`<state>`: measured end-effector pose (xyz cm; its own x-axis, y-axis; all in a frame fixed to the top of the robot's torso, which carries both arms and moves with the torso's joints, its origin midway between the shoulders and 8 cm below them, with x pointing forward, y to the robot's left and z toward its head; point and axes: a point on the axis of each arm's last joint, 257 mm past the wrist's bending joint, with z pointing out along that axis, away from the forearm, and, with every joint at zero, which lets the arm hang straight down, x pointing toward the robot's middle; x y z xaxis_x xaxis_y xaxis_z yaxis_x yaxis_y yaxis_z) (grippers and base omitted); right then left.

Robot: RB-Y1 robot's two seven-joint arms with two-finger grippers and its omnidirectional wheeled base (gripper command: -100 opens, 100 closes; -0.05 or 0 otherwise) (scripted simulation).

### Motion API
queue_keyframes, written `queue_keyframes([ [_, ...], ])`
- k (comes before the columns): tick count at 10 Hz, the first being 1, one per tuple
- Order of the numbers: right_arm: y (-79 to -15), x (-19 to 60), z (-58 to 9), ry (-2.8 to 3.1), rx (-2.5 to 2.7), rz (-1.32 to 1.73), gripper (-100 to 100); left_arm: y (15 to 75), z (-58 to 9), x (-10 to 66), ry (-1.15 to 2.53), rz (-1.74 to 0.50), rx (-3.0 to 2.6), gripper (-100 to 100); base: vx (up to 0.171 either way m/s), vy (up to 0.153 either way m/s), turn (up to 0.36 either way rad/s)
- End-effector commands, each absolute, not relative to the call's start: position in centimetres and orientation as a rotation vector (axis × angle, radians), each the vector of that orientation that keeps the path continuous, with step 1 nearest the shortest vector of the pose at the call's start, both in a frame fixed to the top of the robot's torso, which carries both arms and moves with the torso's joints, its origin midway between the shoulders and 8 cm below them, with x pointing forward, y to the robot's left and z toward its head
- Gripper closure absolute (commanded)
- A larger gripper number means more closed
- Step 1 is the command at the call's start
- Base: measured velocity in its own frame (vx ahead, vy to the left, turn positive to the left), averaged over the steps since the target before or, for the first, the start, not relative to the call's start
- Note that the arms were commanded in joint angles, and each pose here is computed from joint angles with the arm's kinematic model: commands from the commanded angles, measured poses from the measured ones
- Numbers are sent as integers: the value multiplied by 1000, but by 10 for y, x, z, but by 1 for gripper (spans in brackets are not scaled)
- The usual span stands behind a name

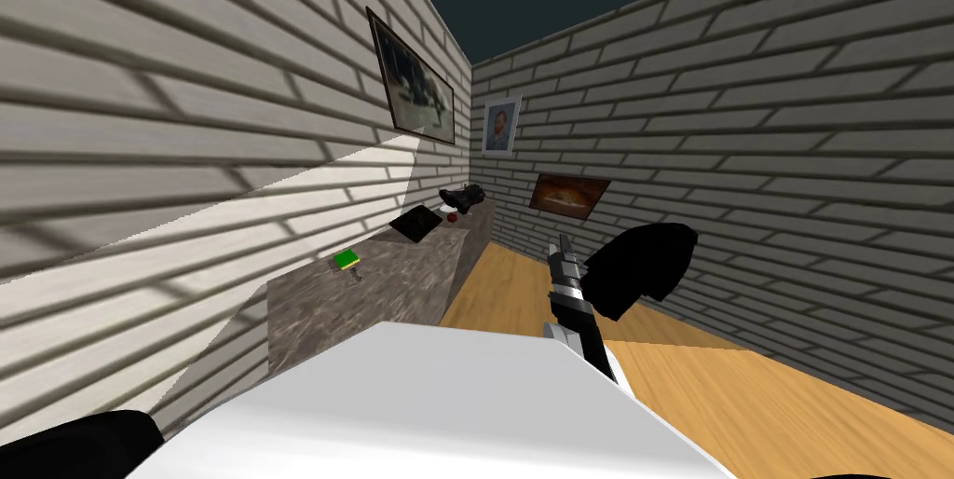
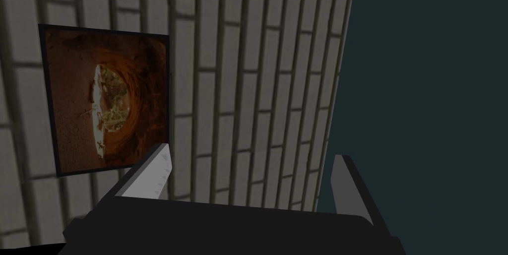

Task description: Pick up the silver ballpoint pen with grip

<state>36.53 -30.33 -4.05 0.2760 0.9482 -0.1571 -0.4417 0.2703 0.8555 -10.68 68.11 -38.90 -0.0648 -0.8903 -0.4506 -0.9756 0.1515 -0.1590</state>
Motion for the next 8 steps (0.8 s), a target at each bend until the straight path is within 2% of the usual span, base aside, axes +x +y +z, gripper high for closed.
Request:
queue_keyframes([
  [1,-303,365,-40,784,793,1078,0,697,-377,-105,2006,294,-1758,-100,181,-68,-37],
  [7,-303,365,-40,784,793,1078,0,736,-346,-77,2072,353,-1659,-100,174,-59,-34],
  [8,-303,365,-40,784,793,1078,0,741,-342,-70,2083,354,-1643,-100,254,-79,-80],
])
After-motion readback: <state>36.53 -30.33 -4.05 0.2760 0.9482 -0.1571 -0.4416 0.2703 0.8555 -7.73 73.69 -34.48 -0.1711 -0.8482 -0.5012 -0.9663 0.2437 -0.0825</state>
